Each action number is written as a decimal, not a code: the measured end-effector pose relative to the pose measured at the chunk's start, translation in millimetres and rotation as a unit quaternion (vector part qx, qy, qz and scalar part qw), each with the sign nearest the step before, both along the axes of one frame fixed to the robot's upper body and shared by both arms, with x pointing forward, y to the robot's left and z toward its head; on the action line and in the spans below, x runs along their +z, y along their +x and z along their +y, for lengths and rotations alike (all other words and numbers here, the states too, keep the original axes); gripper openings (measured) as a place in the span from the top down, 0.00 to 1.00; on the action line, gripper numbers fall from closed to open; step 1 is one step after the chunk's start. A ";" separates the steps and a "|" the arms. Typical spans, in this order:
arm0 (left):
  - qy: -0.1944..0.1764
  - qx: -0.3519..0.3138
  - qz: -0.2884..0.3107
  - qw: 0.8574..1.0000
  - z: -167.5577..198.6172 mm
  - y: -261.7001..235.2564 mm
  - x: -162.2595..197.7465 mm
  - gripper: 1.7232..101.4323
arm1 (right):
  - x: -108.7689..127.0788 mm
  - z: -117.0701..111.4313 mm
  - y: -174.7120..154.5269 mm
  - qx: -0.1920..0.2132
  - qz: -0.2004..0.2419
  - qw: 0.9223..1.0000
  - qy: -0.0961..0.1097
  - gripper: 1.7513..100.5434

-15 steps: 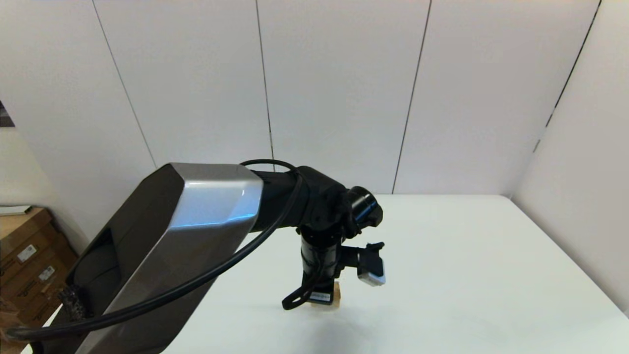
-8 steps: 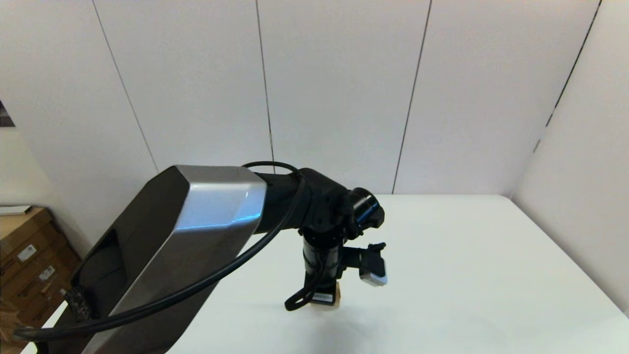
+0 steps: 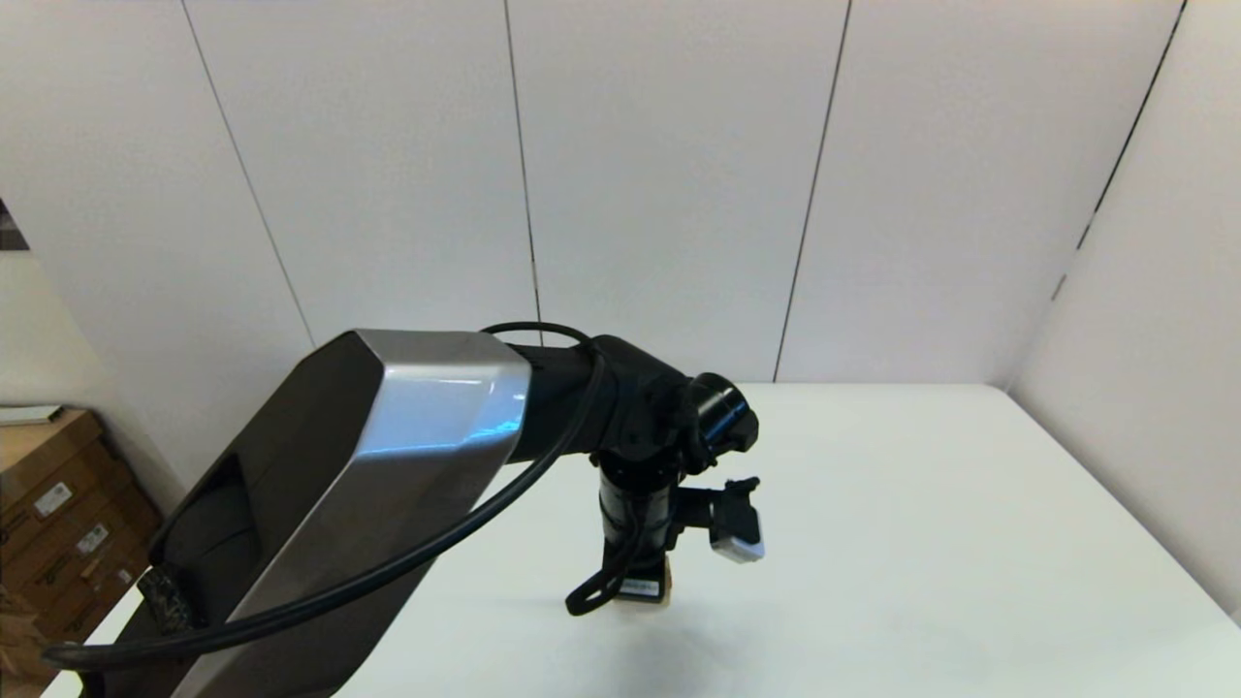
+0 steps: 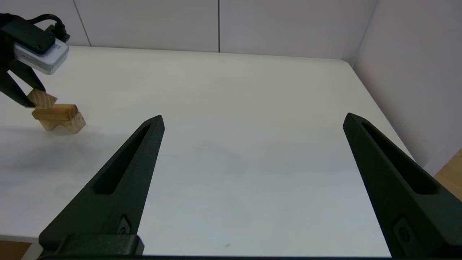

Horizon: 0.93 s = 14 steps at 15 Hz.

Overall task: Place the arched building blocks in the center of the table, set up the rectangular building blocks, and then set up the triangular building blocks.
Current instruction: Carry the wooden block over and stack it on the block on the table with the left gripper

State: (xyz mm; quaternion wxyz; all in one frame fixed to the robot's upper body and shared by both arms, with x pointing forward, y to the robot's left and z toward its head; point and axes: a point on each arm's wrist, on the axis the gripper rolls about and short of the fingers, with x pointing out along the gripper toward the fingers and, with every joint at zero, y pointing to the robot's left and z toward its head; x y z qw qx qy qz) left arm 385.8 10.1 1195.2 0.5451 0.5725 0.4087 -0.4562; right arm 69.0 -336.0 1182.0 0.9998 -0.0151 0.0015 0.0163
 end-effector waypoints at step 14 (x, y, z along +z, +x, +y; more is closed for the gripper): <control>-0.007 0.000 -0.007 1.000 -3.2 2.9 -4.5 0.80 | 0.0 0.0 0.0 0.000 0.000 1.000 0.000 0.03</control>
